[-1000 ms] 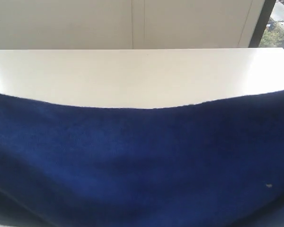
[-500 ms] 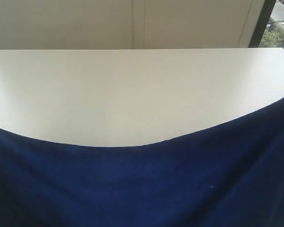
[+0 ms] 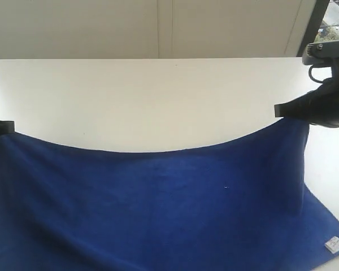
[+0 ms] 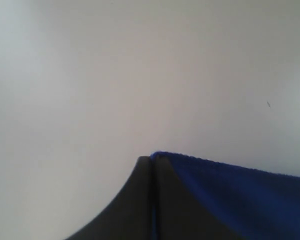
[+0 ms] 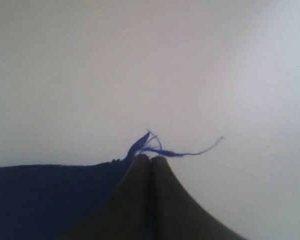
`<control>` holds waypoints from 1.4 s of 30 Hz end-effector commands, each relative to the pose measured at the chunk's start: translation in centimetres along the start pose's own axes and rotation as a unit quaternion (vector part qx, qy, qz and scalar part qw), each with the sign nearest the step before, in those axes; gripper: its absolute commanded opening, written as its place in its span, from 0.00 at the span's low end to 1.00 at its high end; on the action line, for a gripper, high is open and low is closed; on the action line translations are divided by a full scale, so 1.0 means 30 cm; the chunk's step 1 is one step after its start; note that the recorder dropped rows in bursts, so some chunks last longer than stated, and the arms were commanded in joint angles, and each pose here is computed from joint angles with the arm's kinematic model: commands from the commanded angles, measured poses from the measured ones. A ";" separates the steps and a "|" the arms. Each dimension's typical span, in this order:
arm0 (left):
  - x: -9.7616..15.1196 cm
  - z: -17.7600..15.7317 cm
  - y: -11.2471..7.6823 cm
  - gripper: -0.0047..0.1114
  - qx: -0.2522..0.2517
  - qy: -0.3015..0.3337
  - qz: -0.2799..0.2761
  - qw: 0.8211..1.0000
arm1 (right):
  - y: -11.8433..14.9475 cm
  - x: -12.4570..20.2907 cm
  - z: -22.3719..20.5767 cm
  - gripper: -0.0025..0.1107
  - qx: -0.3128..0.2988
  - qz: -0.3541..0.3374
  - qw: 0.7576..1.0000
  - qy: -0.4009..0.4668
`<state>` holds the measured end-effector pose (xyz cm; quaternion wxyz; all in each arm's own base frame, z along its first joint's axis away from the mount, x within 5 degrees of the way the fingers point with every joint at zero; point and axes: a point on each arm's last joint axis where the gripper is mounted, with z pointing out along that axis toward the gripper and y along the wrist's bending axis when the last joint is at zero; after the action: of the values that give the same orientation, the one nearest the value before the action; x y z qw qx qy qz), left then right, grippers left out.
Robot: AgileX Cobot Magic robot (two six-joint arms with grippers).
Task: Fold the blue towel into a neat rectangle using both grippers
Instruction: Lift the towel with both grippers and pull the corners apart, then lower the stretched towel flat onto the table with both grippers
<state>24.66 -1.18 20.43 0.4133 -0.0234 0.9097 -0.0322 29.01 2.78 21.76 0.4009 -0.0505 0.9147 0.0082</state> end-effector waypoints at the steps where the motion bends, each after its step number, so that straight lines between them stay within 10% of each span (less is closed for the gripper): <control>1: -0.007 0.077 0.012 0.04 -0.012 -0.040 -0.012 0.999 | -0.052 -0.028 0.073 0.02 0.014 0.018 1.000 -0.022; 38: -0.145 0.522 -0.004 0.04 -0.012 0.031 -0.030 0.999 | -0.188 -0.082 0.494 0.02 0.041 0.044 0.998 -0.002; 42: -0.146 0.522 -0.004 0.30 -0.012 0.029 -0.029 0.999 | -0.188 -0.086 0.494 0.22 0.040 0.040 0.998 -0.007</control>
<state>39.23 -1.73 13.35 0.3828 -0.0443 0.9222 -0.0314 41.87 -1.54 13.43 0.3982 0.0054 0.9172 -0.0096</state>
